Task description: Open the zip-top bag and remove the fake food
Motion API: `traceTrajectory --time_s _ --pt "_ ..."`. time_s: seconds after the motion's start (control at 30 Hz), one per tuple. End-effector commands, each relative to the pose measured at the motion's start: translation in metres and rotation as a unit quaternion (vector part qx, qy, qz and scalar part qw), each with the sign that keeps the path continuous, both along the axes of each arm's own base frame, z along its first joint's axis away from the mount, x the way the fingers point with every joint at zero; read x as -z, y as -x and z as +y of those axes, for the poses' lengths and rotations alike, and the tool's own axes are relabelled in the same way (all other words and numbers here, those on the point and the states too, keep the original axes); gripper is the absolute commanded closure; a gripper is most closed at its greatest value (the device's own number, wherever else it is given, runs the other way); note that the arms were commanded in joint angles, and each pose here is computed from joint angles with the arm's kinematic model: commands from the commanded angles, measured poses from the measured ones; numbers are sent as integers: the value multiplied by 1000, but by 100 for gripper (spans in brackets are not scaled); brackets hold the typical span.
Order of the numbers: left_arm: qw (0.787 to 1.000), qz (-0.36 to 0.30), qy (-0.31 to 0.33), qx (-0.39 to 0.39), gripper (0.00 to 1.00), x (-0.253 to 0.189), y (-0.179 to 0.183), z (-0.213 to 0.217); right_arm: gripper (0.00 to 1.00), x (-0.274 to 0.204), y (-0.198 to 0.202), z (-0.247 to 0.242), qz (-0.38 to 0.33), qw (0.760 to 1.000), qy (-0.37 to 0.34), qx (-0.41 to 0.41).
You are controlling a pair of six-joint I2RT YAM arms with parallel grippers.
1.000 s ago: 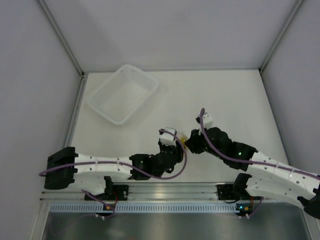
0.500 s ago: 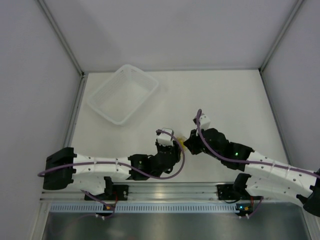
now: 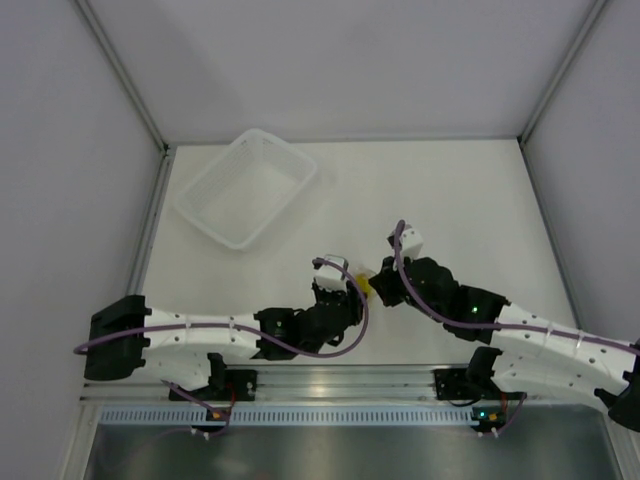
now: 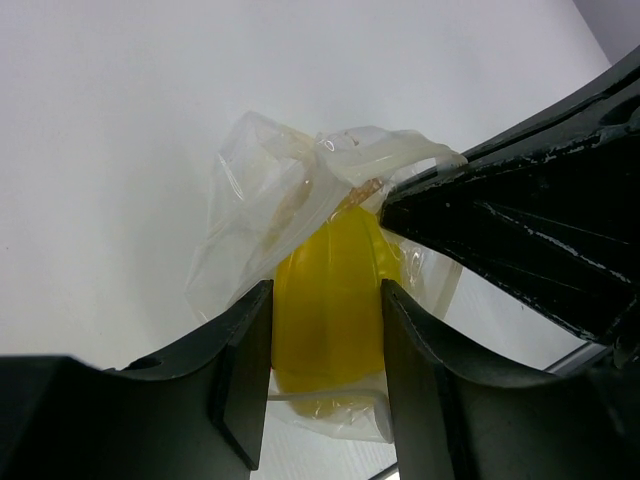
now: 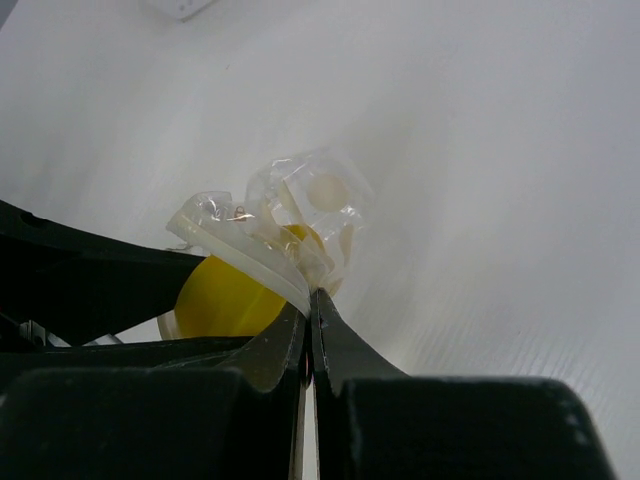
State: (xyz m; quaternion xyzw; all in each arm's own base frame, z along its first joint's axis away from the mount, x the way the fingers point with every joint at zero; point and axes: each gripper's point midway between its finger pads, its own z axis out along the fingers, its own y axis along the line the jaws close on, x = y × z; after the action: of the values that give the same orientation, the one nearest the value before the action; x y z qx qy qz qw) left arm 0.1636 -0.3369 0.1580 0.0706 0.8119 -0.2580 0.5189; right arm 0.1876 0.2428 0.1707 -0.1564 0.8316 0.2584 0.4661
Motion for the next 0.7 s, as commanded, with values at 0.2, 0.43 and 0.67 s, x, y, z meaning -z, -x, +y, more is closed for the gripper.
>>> traceTrajectory --time_s 0.2,0.43,0.67 --pt "996 -2 51 67 100 -34 15 -29 100 -50 -35 -7 -85 994 0 69" --pt "996 -2 41 83 100 -31 19 -32 100 -45 -43 -14 -82 991 22 103" --pt "994 -4 31 106 100 -29 23 -35 100 -42 -58 -35 -81 979 56 178"
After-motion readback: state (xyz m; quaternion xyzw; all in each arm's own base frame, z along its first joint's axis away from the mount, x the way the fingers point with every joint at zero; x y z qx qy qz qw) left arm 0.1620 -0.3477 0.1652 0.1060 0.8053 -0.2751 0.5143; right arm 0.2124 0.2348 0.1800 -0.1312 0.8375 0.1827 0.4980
